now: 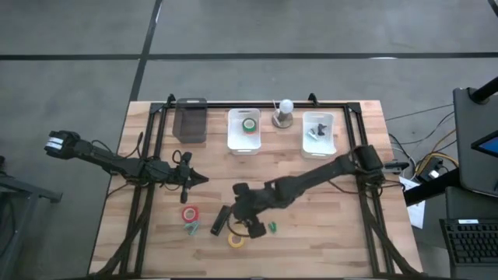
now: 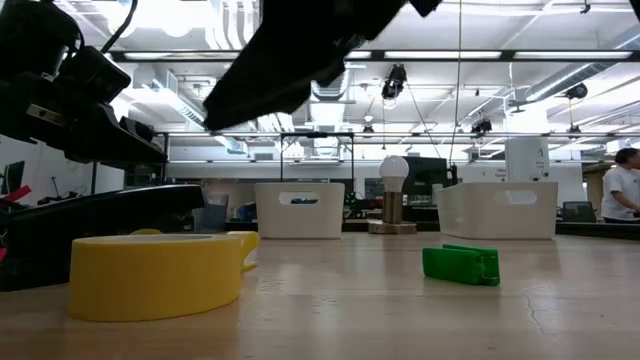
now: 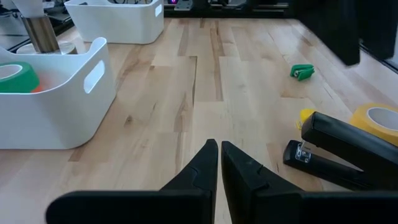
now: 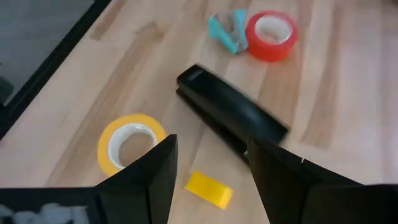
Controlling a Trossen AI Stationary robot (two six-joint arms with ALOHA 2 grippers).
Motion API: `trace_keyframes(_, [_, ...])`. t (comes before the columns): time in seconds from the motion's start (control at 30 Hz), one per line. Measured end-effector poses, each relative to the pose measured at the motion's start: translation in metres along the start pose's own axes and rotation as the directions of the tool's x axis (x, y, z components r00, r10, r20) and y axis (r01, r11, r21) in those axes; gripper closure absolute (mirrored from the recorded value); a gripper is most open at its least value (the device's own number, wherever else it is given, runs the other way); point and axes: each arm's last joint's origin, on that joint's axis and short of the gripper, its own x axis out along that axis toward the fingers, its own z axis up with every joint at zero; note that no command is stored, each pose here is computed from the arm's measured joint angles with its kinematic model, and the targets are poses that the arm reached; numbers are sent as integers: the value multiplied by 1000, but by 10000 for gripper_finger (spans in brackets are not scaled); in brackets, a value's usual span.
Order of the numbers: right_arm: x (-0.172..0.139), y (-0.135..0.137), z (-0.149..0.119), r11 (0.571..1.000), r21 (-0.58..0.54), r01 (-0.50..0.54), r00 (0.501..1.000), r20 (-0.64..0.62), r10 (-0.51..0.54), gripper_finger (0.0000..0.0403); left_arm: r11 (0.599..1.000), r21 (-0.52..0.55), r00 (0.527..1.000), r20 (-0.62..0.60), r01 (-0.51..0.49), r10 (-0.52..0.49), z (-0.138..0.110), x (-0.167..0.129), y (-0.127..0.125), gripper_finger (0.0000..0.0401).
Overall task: Pick and place Stapler, Stapler remover, tape
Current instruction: Put the yellow tape into the left white bin
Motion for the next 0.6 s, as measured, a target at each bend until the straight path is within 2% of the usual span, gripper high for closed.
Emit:
trace_keyframes(0.13, [18, 1, -11, 999, 48, -2, 999, -36, 4, 216, 1000, 0, 1000, -1, 0, 0, 0, 0, 0, 378])
trace_keyframes(0.33, [49, 4, -27, 996, 89, -15, 1000, -22, 17, 219, 1000, 1, 1000, -5, -1, 1, -1, 0, 0, 378])
trace_keyframes(0.6, [59, 11, -27, 994, 106, -28, 999, -32, 32, 219, 1000, 1, 1000, -6, -1, 1, -1, 0, 0, 378])
